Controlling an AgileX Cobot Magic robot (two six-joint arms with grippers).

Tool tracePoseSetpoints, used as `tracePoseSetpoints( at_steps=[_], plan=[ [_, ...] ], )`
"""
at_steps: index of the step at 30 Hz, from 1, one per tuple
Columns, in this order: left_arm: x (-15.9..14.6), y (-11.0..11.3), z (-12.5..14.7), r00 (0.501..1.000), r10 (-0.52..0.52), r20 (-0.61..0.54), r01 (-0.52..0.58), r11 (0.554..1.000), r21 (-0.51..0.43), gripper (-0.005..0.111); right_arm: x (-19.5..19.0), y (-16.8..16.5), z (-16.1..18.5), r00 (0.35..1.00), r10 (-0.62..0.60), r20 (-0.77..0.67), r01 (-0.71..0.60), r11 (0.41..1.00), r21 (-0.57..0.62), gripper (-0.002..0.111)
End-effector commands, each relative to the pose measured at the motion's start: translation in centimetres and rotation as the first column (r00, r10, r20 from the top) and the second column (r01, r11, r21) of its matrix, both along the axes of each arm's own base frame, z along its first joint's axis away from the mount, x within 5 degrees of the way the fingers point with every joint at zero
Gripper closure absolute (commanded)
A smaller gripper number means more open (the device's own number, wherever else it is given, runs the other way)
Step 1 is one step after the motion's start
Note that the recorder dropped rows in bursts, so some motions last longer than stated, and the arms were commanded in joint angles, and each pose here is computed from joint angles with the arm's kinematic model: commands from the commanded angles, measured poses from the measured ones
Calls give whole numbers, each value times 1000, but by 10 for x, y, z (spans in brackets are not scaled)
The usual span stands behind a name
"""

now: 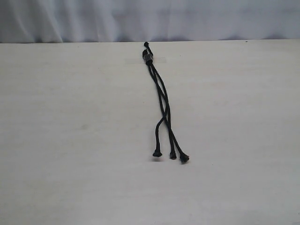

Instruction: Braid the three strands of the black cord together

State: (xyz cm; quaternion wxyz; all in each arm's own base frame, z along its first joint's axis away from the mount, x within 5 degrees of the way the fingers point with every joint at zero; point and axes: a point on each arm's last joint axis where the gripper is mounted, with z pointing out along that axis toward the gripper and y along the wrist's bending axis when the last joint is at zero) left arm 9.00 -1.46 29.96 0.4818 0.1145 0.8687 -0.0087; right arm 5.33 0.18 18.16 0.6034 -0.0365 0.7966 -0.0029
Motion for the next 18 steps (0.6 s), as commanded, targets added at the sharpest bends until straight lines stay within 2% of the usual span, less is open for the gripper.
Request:
tracePoseSetpoints(
  at_steps=[1, 18],
  plan=[
    [0, 0, 0, 1000, 1, 10, -1, 1000, -2, 107, 0, 0, 1, 1000, -3, 19, 3, 1000, -17, 104],
    [-1, 1, 0, 1000, 8, 12, -8, 1000, 1, 107, 0, 0, 1, 1000, -3, 19, 3, 1000, -17, 104]
  ],
)
